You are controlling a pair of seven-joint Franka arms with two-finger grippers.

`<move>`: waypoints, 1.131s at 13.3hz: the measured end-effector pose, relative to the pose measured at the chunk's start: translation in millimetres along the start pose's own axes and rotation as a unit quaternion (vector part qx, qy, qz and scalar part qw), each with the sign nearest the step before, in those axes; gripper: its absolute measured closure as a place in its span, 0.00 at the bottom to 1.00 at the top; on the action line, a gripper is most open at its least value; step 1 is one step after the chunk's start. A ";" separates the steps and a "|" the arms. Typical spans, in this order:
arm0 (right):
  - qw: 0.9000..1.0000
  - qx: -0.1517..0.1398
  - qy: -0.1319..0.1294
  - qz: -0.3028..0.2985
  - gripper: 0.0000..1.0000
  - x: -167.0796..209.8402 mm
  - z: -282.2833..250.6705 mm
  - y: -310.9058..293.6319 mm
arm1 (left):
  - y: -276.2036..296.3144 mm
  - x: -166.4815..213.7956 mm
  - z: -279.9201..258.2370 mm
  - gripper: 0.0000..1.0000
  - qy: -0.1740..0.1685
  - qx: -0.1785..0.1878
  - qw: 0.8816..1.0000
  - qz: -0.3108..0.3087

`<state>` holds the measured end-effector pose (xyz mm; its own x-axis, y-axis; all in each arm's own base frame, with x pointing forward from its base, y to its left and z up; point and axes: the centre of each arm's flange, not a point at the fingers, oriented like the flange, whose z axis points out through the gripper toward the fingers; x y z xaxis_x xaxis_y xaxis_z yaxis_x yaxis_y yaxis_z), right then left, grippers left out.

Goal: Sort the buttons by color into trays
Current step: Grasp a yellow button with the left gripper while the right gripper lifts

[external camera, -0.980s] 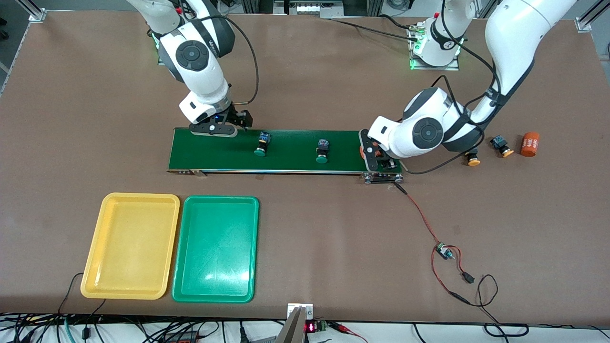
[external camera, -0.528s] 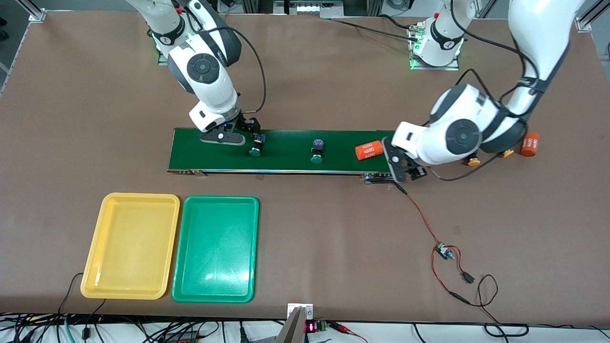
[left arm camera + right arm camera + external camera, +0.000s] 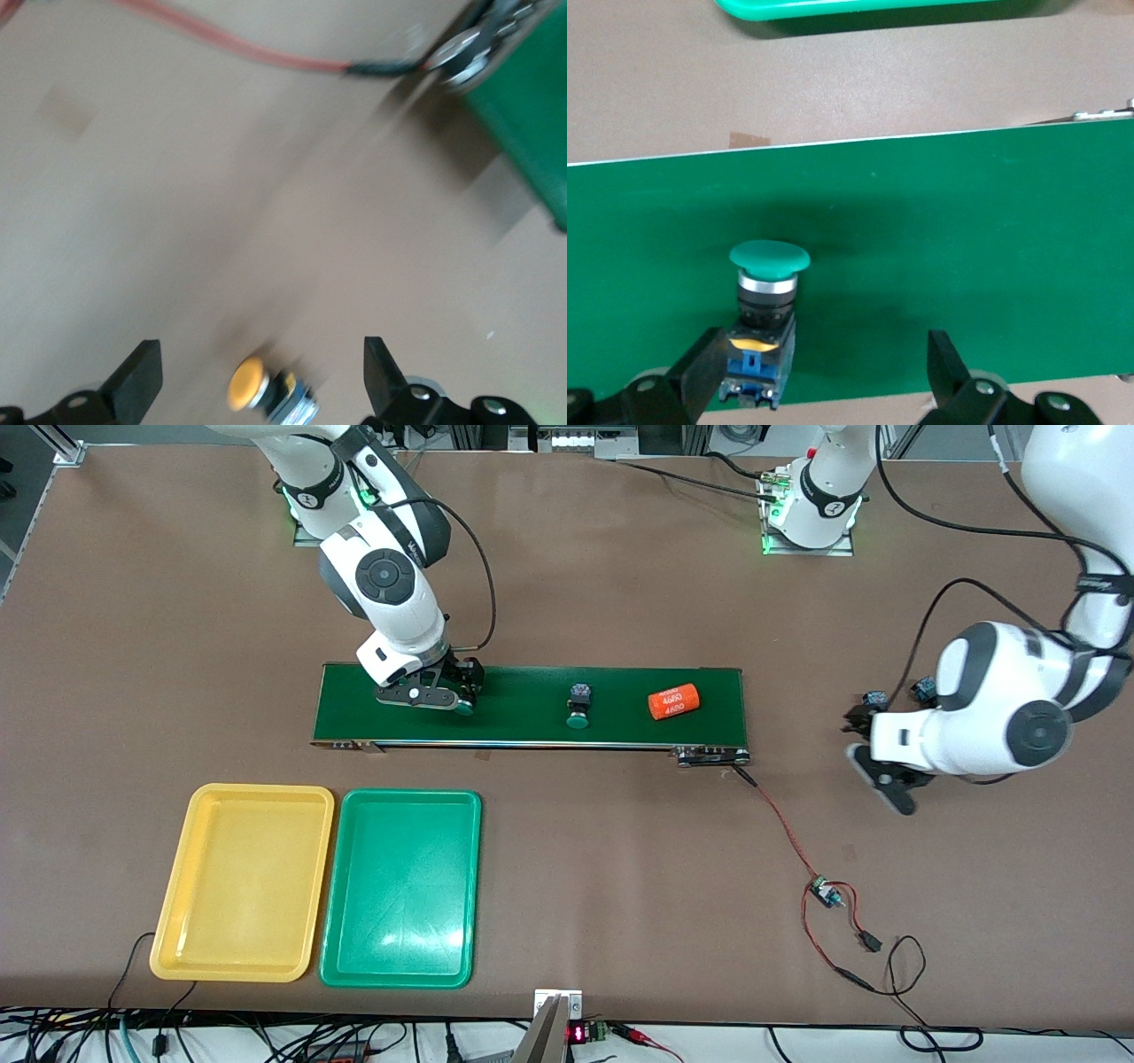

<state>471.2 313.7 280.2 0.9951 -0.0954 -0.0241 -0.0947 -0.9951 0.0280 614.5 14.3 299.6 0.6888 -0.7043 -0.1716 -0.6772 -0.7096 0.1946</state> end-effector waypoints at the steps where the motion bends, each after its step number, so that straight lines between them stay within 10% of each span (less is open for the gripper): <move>1: 1.000 0.001 0.000 0.001 0.00 1.1 0.0 -0.4 | -12.0 -15.7 -0.7 0.00 -0.007 0.004 1.000 -0.022; 6: 1.000 0.000 -0.007 0.007 0.00 2.2 8.1 -0.7 | -14.3 -57.7 19.4 0.00 -0.045 -0.002 0.970 -0.237; 11: 1.000 -0.004 -0.024 0.009 0.04 1.2 25.8 -0.4 | -5.7 -80.1 75.3 0.00 -0.071 -0.018 0.946 -0.315; 15: 1.000 -0.006 -0.025 0.017 0.50 7.0 28.4 7.0 | 5.9 -95.4 137.7 0.00 -0.039 -0.018 0.939 -0.342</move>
<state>476.7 305.3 251.8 0.9888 -0.1300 -0.0728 -0.1271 -0.9910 0.0425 509.2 74.8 184.2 0.9373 -0.0847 -0.3380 -0.0737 -0.9962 0.0454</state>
